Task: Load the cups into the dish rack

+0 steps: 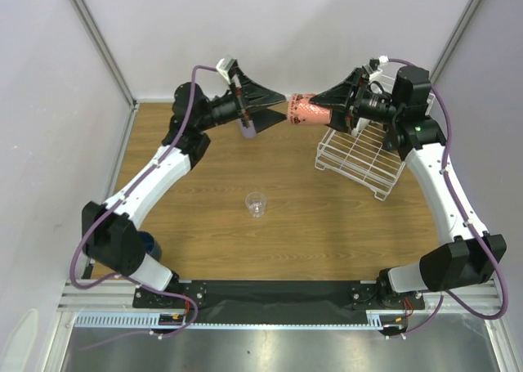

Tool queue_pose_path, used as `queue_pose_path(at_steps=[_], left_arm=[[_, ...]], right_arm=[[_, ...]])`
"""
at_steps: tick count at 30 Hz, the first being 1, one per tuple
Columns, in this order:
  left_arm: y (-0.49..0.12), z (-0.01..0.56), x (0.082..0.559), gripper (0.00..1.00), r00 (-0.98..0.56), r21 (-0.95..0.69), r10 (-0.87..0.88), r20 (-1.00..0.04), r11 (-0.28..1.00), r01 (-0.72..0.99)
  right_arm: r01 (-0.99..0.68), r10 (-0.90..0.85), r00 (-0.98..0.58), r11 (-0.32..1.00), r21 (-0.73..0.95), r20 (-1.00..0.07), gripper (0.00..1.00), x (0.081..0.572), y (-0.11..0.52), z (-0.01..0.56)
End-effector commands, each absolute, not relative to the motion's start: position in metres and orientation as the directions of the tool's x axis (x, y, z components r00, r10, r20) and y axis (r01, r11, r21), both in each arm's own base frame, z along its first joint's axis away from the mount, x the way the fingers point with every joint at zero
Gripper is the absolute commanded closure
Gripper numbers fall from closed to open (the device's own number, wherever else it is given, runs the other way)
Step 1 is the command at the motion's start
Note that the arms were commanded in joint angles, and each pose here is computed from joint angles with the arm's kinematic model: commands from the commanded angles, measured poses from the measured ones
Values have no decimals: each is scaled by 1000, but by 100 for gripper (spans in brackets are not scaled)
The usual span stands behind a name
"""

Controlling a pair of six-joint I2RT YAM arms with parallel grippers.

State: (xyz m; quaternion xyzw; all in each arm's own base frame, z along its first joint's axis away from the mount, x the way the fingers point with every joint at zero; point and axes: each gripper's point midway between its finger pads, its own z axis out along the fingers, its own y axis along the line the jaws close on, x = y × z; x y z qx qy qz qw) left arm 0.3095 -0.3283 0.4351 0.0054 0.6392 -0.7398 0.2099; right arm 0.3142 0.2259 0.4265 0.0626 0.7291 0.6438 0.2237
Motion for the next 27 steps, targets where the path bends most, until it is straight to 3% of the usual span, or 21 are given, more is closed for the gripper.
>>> queue_pose_path(at_steps=[1,3,4,5,6,7,9,12,18,23,27], left_arm=[[-299,429,303,0,-886,-941,-335,-321,6,339],[-275,421,312,0,-839,-917,-372,-397,126,378],[-266,395,312,0,-870,-938,-364,-333,218,268],[-250,388,322,0,-843,-923,-401,-358,288,255],[-240,392,321,0,-803,-876,-385,-455,354,327],[-232,378,318,0,-814,-870,-381,-439,405,280],[-214,369,314,0,-786,-846,-399,-472,455,277],[-198,352,308,0,-773,-824,-408,-485,509,248],[-162,356,295,0,-653,-671,-376,-657,686,281],[-134,364,287,0,-539,-528,-323,-778,801,282],[-119,353,279,0,-523,-459,-281,-805,853,248]], right_arm=[[-198,414,-870,203,959,-267,100,319,218,426],[-190,463,-831,287,939,-310,100,333,206,415],[-82,488,-835,344,935,-253,100,340,199,392],[-52,516,-814,391,919,-266,100,347,191,388],[-2,562,-761,496,868,-323,100,364,173,368],[124,579,-769,551,825,-272,100,368,162,338],[253,628,-711,648,718,-316,100,379,132,312],[384,696,-650,647,658,-305,100,394,105,288],[594,768,-544,637,491,-337,100,427,54,245],[653,744,-549,666,361,-380,100,446,26,222],[656,675,-602,722,218,-425,100,456,7,203]])
